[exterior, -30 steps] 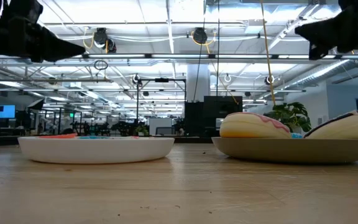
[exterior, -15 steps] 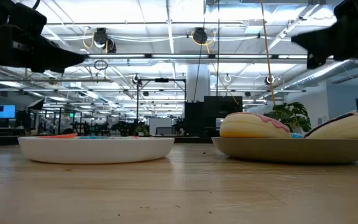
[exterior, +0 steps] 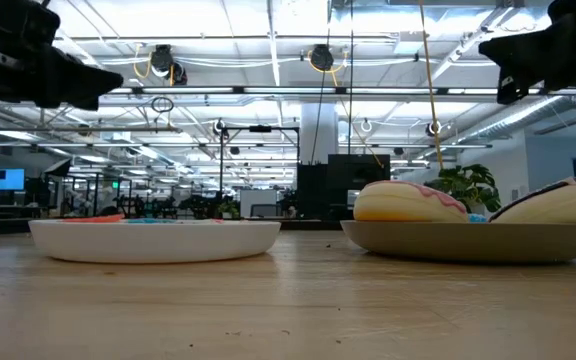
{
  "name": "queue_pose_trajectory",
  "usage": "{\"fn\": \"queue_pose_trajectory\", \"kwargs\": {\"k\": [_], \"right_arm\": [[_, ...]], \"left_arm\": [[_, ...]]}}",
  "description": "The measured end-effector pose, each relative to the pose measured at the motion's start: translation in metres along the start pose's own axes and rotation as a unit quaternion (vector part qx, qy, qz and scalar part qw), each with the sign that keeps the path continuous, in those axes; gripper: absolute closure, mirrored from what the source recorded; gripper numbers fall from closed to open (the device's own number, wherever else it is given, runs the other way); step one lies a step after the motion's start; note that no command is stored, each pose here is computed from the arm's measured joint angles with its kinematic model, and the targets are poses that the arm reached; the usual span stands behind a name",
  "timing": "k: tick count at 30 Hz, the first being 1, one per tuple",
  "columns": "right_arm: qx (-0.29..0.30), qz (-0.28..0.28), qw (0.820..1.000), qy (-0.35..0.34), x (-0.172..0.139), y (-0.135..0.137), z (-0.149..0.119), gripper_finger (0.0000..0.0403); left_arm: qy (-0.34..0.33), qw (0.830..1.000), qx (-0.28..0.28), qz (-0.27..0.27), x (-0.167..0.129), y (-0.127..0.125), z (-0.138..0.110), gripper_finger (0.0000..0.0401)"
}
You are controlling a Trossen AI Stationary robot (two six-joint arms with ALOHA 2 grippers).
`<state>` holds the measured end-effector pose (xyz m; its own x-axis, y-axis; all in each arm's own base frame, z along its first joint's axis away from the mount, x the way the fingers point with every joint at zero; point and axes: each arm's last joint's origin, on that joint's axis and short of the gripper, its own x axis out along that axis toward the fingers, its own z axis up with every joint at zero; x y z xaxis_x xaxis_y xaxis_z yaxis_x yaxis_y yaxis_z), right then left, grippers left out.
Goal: Pick & Place donuts
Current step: Return to Home Position
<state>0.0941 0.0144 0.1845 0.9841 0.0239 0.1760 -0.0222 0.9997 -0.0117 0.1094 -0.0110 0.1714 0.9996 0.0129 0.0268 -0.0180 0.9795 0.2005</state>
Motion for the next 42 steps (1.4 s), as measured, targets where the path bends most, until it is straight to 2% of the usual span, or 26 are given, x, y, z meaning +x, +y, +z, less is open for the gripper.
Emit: {"fn": "queue_pose_trajectory", "kwargs": {"k": [4,13,24,42], "right_arm": [[-0.003,0.0,1.0,0.01,-0.0002,0.0,-0.002,0.0403],[0.001,-0.005,1.0,0.013,-0.0002,-0.0003,-0.0027,0.0403],[-0.002,-0.001,1.0,0.022,-0.0001,0.0,-0.0043,0.0403],[-0.002,-0.001,1.0,0.022,-0.0001,0.0,-0.0043,0.0403]], "left_arm": [[0.007,1.0,-0.004,0.027,-0.003,-0.0012,-0.0002,0.0401],[0.003,0.999,-0.019,0.042,-0.0041,-0.0004,0.0009,0.0397],[0.007,0.999,-0.015,0.041,-0.0038,-0.0006,0.0001,0.0351],[0.007,0.999,-0.015,0.041,-0.0038,-0.0007,0.0,0.035]]}}
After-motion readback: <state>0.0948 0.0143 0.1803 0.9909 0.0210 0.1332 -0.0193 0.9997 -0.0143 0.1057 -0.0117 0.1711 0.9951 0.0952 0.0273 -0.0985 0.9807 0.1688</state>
